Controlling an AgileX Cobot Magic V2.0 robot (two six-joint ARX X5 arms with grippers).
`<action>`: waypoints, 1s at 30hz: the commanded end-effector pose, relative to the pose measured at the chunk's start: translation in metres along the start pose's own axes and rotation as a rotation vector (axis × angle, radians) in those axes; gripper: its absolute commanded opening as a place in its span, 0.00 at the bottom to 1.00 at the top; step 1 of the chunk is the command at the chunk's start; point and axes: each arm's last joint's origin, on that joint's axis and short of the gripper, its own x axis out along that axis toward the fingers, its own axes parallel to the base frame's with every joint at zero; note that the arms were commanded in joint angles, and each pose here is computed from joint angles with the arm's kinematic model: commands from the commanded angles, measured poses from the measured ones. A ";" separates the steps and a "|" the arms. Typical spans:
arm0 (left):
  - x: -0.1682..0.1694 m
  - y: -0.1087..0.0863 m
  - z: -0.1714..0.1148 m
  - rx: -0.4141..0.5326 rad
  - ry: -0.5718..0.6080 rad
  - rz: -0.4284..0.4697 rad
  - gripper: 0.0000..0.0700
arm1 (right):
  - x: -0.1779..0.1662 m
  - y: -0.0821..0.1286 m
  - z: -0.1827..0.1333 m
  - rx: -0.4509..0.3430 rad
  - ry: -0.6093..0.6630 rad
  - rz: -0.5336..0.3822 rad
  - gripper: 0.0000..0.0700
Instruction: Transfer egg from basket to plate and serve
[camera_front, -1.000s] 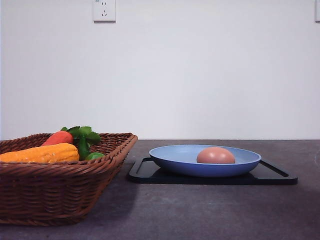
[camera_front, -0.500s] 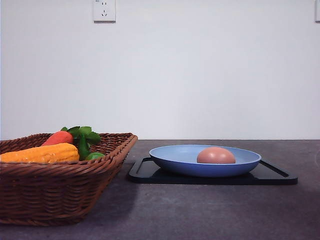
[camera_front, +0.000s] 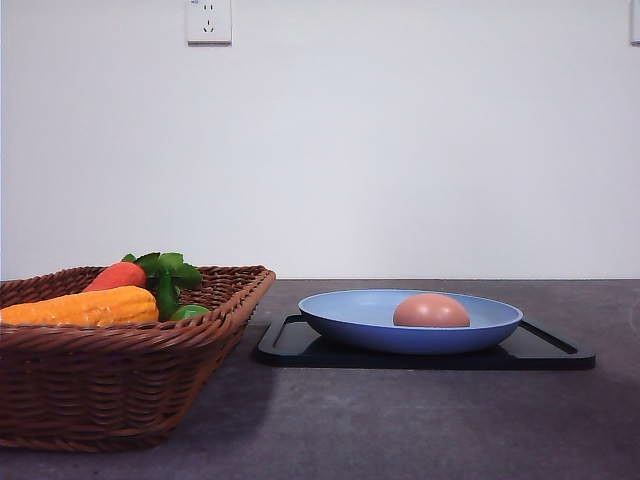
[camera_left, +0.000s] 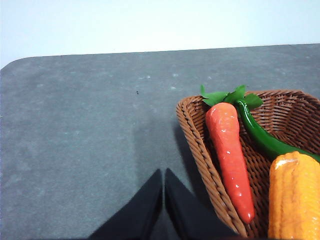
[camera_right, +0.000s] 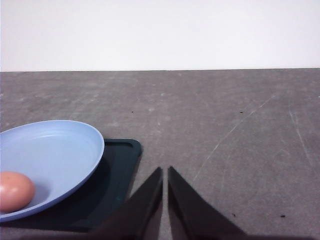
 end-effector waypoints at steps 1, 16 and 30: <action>0.001 0.000 -0.005 0.004 0.016 0.000 0.00 | 0.000 0.000 0.000 0.009 -0.010 0.000 0.00; 0.001 0.000 -0.005 0.004 0.016 0.000 0.00 | 0.000 0.000 0.000 0.009 -0.010 0.000 0.00; 0.001 0.000 -0.005 0.004 0.016 0.000 0.00 | 0.000 0.000 0.000 0.009 -0.010 0.000 0.00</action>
